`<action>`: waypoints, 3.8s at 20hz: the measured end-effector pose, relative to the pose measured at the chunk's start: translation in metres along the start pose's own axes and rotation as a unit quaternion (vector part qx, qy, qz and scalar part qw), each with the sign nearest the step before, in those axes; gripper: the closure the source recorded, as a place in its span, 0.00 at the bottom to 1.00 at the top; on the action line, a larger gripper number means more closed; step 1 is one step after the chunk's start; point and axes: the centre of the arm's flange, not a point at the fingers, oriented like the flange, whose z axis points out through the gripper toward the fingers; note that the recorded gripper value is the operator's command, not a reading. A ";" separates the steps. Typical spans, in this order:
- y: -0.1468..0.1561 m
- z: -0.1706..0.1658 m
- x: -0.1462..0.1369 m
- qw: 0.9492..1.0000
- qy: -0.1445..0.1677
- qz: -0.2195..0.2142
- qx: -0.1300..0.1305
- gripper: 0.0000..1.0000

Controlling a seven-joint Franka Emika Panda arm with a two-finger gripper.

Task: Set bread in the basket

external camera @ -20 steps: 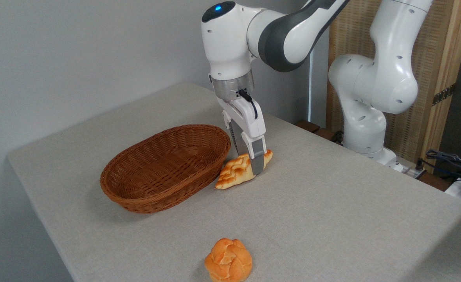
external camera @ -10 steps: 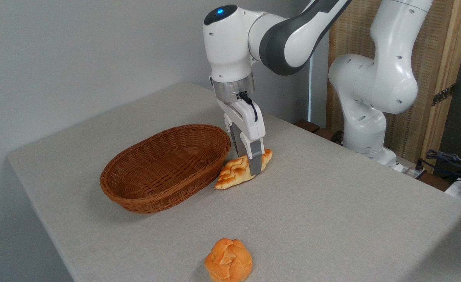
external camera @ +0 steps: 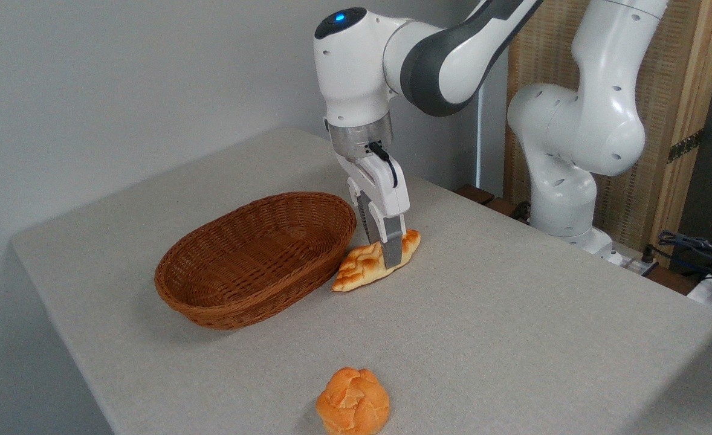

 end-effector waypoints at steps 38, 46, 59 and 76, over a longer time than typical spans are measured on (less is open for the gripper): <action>-0.087 -0.073 0.166 0.997 0.049 -0.052 -0.018 0.00; -0.088 -0.079 0.166 0.997 0.054 -0.053 -0.013 0.00; -0.091 -0.088 0.163 0.997 0.060 -0.056 -0.006 0.00; -0.166 -0.220 0.049 0.984 0.061 -0.166 0.031 0.00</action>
